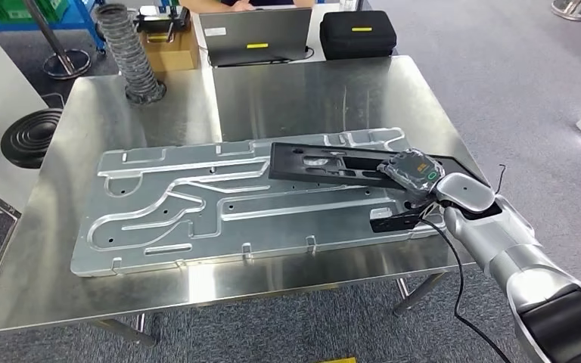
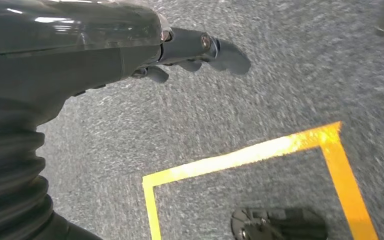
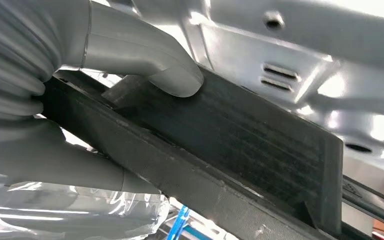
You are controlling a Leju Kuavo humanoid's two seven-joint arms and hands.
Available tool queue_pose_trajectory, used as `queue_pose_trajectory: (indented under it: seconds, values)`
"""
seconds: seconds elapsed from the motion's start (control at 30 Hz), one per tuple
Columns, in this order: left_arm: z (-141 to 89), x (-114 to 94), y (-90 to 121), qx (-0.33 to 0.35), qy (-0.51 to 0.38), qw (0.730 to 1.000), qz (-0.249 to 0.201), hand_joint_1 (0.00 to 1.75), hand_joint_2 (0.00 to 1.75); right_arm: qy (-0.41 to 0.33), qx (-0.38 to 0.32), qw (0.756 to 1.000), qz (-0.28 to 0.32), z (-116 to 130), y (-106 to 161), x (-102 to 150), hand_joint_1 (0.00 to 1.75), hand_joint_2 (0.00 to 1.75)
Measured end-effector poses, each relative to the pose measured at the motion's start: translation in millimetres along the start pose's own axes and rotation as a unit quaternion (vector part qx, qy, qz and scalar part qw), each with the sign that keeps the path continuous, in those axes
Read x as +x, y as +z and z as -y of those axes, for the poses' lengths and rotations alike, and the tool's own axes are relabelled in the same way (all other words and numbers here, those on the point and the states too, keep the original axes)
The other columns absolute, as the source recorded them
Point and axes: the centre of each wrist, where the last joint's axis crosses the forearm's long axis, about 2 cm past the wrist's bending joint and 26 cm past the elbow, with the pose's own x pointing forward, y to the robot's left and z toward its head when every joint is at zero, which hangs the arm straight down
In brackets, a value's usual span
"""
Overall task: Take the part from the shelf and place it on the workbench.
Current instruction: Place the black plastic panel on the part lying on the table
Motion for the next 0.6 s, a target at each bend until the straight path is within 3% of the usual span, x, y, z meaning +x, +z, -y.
queue_pose_trajectory:
  seconds: [0.2, 0.6]
  values:
    - [-0.7, -1.4, 0.1, 0.002, 0.002, 1.000, -0.002, 0.00, 1.75, 0.006, -0.003, 1.000, -0.007, 15.4, 0.7, -12.7, 1.71, 1.75]
    - [-0.8, -2.4, 0.2, 0.002, 0.005, 1.000, -0.003, 0.00, 1.75, 0.023, -0.017, 1.000, -0.001, 28.5, -5.4, -13.3, 1.71, 1.75]
